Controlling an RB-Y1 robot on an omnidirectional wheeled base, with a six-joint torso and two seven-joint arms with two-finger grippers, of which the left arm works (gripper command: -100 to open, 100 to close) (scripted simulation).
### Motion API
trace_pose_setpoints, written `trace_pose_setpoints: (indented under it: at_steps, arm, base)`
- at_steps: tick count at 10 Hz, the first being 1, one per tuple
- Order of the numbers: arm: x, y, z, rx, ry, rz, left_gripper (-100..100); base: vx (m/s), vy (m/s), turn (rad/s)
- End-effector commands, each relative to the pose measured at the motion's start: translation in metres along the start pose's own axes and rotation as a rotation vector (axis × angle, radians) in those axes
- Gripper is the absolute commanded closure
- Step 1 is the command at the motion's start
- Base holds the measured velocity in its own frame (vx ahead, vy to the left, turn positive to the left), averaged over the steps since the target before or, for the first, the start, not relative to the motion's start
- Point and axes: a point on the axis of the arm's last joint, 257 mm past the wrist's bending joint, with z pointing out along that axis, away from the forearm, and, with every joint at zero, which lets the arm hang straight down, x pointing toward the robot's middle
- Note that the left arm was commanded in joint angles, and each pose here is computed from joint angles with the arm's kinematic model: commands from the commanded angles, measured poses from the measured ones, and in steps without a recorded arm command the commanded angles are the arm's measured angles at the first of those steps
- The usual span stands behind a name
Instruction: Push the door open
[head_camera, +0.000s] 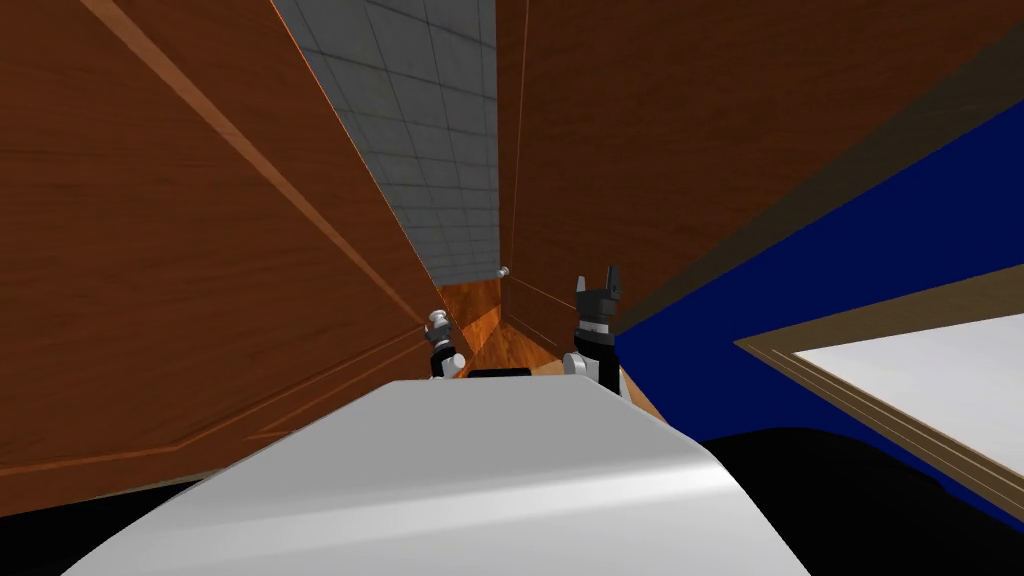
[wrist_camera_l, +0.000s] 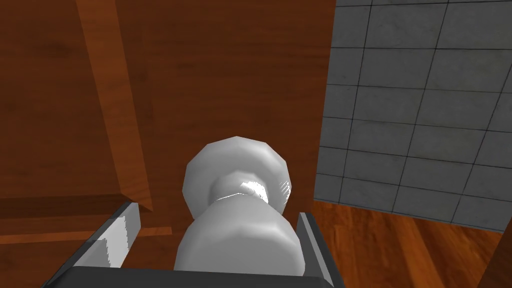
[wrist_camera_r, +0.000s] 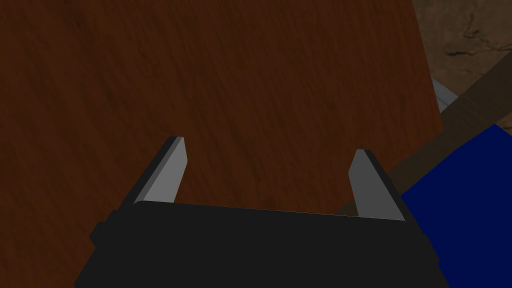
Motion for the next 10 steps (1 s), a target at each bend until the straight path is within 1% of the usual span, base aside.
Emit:
trace_pose_setpoints:
  at_steps: [1, 5, 7, 8, 9, 10]
  arm:
    - [0.004, -0.020, 0.0046, 0.051, 0.015, 0.000, 100]
    - [-0.001, -0.027, -0.0006, 0.121, -0.009, -0.027, 100]
    - [-0.006, -0.026, -0.0060, 0.153, -0.027, -0.046, 100]
    - [-0.009, -0.021, -0.0064, 0.135, -0.034, -0.039, 100]
    - [-0.006, -0.048, -0.0015, 0.200, -0.019, -0.032, 100]
    - [-0.006, -0.048, -0.0015, 0.200, -0.019, -0.032, 100]
  base:
    - [0.147, 0.025, 0.018]
    - [0.181, 0.004, 0.036]
    - [0.202, 0.010, 0.065]
    - [0.095, 0.012, 0.016]
    - [0.054, 0.084, -0.182]
    - [0.077, 0.105, -0.171]
